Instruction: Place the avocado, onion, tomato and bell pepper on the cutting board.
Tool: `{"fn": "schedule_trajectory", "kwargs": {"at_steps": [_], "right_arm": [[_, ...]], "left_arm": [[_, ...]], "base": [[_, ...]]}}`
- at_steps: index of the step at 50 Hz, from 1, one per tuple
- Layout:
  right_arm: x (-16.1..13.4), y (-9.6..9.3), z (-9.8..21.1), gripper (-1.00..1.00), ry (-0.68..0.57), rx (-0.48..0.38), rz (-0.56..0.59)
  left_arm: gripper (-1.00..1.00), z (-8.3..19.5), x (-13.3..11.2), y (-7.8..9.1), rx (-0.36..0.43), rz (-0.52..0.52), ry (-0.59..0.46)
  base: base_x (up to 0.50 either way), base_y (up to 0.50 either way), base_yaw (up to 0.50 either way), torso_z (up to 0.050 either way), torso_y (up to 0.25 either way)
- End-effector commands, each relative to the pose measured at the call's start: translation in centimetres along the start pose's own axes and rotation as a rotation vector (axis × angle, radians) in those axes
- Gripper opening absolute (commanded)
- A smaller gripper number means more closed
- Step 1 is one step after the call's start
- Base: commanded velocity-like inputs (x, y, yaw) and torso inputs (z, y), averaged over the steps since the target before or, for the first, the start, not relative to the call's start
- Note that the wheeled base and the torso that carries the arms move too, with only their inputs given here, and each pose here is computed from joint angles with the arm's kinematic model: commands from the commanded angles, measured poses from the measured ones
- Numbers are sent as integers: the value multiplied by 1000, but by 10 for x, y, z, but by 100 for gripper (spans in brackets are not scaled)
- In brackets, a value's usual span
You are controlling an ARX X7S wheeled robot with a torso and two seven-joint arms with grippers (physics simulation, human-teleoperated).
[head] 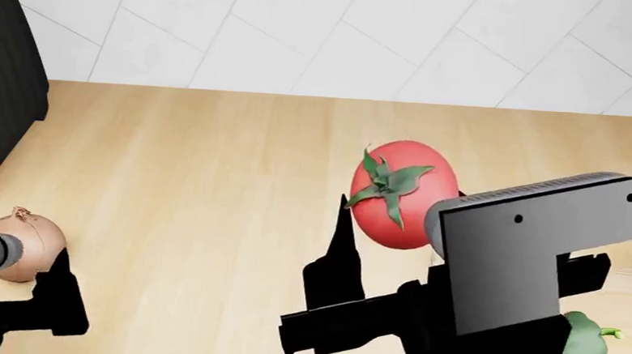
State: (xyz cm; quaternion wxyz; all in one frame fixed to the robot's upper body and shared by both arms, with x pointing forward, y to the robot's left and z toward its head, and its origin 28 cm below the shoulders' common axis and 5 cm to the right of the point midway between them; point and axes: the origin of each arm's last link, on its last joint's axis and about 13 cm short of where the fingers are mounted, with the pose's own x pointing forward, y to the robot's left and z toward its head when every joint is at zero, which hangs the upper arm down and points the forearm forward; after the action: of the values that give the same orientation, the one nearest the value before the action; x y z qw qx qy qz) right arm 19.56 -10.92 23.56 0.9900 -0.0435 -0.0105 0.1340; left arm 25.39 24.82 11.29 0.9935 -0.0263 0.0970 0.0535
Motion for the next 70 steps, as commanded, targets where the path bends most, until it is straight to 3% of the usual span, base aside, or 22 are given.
{"fn": "schedule_trajectory", "kwargs": {"at_steps": [1,21,22,28,31,36,40,46,51,62,70], "right_arm": [[-2,-1,5,-100,-43,17,2],[-9,1,6,-100,-43,26,-2],[-9,1,6,-100,-42,27,-1],[-9,1,6,-100,-40,28,-1],[-9,1,6,-100,-39,28,2],[-8,1,4,-100,-29,35,5],[-8,-1,4,-100,-43,45,10],[-7,0,-3,-100,-43,53,-7],[-5,-1,-8,-100,-52,61,-36],[4,-1,-18,-100,-63,86,-50],[0,0,-18,-100,-69,88,-47]], "left_arm": [[100,0,22,-1,-26,28,4],[100,-9,39,-6,-15,15,52],[-100,-9,40,-6,-16,22,50],[-100,-3,33,-8,-14,3,21],[-100,5,27,-13,24,-22,-30],[-100,28,11,-16,22,-51,-111],[-100,55,-28,-20,50,-111,-217],[-100,72,-80,-23,36,-171,-279],[-100,79,-105,-24,31,-215,-315],[-100,62,-97,-18,14,-199,-282],[-100,59,-96,-17,14,-194,-273]], "base": [[0,0,0,0,0],[0,0,0,0,0],[0,0,0,0,0],[0,0,0,0,0],[0,0,0,0,0],[0,0,0,0,0],[0,0,0,0,0],[0,0,0,0,0],[0,0,0,0,0],[0,0,0,0,0],[-102,-476,0,0,0]]}}
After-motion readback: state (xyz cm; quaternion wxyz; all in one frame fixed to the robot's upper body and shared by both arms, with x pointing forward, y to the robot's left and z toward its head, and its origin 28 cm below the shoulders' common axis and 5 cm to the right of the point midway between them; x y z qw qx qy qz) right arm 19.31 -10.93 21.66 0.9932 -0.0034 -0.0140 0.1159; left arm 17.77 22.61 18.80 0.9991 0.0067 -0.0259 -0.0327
